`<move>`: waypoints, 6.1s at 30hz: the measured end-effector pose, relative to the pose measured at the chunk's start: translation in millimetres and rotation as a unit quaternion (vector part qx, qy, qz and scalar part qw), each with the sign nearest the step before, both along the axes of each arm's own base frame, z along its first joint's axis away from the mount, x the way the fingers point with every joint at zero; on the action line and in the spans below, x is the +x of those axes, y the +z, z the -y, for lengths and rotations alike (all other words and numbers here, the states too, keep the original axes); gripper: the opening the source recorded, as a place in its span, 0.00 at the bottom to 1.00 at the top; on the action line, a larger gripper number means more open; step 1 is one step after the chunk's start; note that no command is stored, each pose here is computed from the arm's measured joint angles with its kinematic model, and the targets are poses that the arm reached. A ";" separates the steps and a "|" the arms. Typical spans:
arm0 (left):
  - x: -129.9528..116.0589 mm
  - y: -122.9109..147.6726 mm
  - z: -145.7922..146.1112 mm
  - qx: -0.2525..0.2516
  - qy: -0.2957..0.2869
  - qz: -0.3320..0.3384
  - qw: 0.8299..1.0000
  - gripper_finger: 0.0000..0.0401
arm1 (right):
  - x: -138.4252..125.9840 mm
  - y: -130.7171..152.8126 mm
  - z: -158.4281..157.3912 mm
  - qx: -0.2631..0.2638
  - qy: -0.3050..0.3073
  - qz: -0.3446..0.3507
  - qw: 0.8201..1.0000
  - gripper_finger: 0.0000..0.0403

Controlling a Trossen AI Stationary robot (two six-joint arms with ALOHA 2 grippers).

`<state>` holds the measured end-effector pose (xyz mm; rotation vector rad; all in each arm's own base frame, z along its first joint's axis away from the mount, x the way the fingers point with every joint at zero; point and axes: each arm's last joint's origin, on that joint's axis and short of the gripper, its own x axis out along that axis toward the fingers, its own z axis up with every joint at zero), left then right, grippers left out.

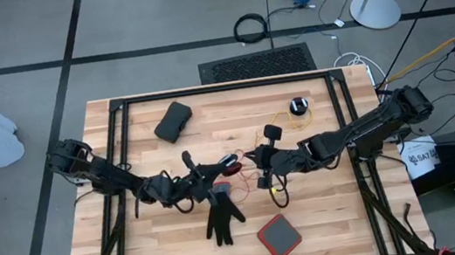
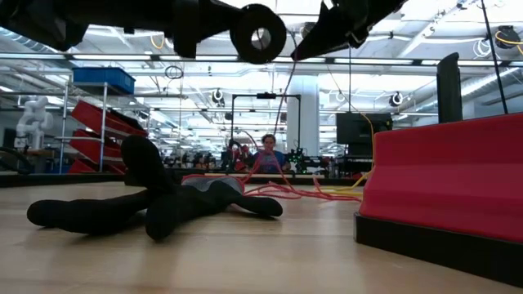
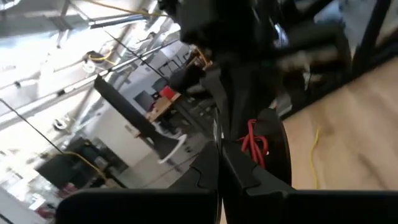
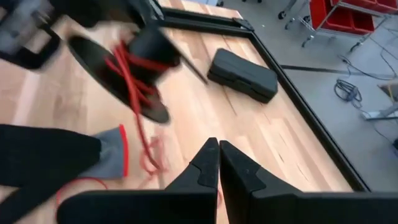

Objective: Coil cords
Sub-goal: Coil the red wire onto the black spool

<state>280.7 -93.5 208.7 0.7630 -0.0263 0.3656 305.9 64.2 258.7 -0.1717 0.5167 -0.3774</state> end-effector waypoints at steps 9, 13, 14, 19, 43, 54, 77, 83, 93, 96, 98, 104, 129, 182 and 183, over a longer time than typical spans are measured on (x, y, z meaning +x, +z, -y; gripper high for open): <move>-9.2 23.1 -2.3 -0.088 -0.031 0.064 0.994 0.00 | 0.2 0.5 0.7 -0.020 0.002 -0.005 1.000 0.00; -12.5 28.8 -4.0 -0.112 -0.028 0.071 0.991 0.00 | -2.5 -2.1 -2.3 -0.026 -0.002 -0.018 1.000 0.00; -13.6 30.9 -4.5 -0.117 -0.027 0.075 0.990 0.00 | -4.0 -3.6 -3.8 -0.024 -0.002 -0.026 0.999 0.00; -20.7 43.8 -7.7 -0.132 -0.026 0.094 0.986 0.00 | -12.9 -12.0 -14.5 -0.031 -0.021 -0.042 0.998 0.03; -43.6 84.6 -16.7 -0.140 -0.035 0.142 0.979 0.00 | 19.4 -87.0 -20.2 0.047 0.082 0.130 0.987 0.27; -42.8 82.6 -16.4 -0.137 -0.034 0.131 0.981 0.00 | 35.1 -113.1 3.9 0.041 0.038 0.142 0.988 0.27; -42.5 82.0 -16.3 -0.144 -0.034 0.130 0.980 0.00 | 36.6 -121.4 15.7 0.059 0.045 0.090 0.993 0.00; -42.2 81.4 -16.2 -0.143 -0.034 0.127 0.981 0.00 | 17.3 -121.1 14.4 0.075 0.022 -0.022 0.997 0.00; -42.2 81.4 -16.3 -0.143 -0.031 0.126 0.981 0.00 | -44.6 -93.6 -5.4 0.103 -0.006 -0.187 0.977 0.00; -42.2 81.4 -16.3 -0.143 -0.031 0.126 0.981 0.00 | -68.3 -87.1 -13.7 0.114 -0.016 -0.238 0.965 0.00; -42.2 81.4 -16.3 -0.143 -0.031 0.126 0.981 0.00 | -82.8 -83.3 -18.3 0.129 -0.019 -0.270 0.954 0.00; -42.2 81.4 -16.3 -0.143 -0.031 0.126 0.981 0.00 | -115.5 -77.8 -27.9 0.176 -0.036 -0.356 0.917 0.00; -42.2 81.3 -16.5 -0.143 -0.028 0.126 0.981 0.00 | -189.6 -73.1 -56.5 0.236 -0.132 -0.607 0.747 0.00; -42.2 81.3 -16.6 -0.146 -0.028 0.127 0.981 0.00 | -72.0 -42.3 -62.5 0.005 -0.065 0.001 0.998 0.29; -42.2 81.3 -16.6 -0.146 -0.028 0.127 0.981 0.00 | -66.2 -44.4 -62.1 -0.002 -0.062 0.003 0.998 0.29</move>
